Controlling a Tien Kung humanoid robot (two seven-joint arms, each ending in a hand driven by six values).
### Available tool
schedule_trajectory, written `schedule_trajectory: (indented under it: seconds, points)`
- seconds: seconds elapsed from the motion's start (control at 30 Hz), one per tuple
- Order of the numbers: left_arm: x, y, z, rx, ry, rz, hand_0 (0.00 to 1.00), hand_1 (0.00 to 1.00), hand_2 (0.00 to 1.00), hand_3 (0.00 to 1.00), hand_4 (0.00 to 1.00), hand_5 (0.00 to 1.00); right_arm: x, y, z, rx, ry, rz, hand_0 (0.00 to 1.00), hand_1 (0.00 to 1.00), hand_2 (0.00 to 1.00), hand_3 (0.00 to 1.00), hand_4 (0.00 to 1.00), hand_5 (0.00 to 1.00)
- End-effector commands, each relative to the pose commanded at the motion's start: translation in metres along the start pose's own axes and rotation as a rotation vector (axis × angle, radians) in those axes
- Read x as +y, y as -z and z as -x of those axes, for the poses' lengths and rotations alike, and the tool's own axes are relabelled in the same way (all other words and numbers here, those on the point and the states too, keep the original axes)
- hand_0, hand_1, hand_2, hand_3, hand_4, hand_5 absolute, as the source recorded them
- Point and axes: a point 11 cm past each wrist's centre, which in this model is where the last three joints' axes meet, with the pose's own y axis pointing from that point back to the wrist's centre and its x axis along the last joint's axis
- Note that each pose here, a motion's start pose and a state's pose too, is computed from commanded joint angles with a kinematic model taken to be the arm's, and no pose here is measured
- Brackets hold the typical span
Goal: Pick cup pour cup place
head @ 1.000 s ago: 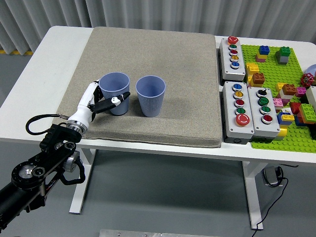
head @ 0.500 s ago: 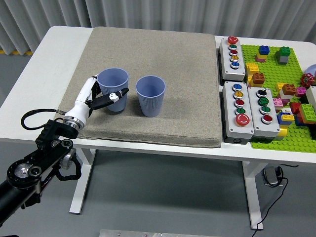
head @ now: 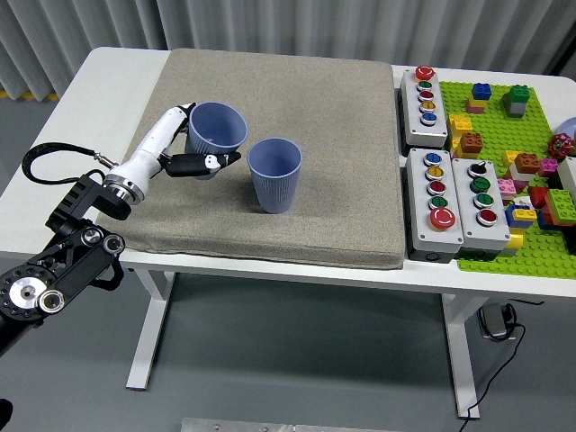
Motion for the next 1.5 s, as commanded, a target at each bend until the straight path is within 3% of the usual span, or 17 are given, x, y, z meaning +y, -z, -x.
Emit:
schedule_trajectory:
  seconds: [0.03, 0.33, 0.63, 0.97, 1.5]
  points:
    - [0.0, -0.001, 0.0, -0.006, 0.002, 0.002, 0.539, 0.472, 0.51, 0.52, 0.839, 0.219, 0.0, 0.0, 0.0, 0.0, 0.0, 0.0, 0.702, 0.649, 0.606, 0.6, 0.007, 0.378]
    - [-0.014, -0.028, -0.007, -0.191, 0.017, 0.063, 0.538, 0.469, 0.511, 0.521, 0.832, 0.213, 0.0, 0.004, 0.0, -0.009, -0.001, -0.007, 0.702, 0.65, 0.606, 0.599, 0.008, 0.375]
    - [-0.024, -0.037, -0.023, -0.333, 0.0, 0.077, 0.54, 0.472, 0.51, 0.52, 0.825, 0.207, 0.001, 0.006, -0.001, -0.012, -0.001, -0.011, 0.702, 0.65, 0.606, 0.6, 0.012, 0.367]
    - [-0.029, -0.058, -0.027, -0.629, 0.01, 0.128, 0.537, 0.474, 0.508, 0.519, 0.822, 0.205, 0.001, 0.011, -0.001, -0.014, -0.003, -0.019, 0.702, 0.65, 0.606, 0.6, 0.012, 0.364]
    - [-0.03, -0.08, -0.023, -0.771, 0.014, 0.203, 0.535, 0.477, 0.507, 0.519, 0.818, 0.204, 0.002, 0.013, -0.002, -0.016, -0.003, -0.021, 0.702, 0.65, 0.606, 0.601, 0.014, 0.36]
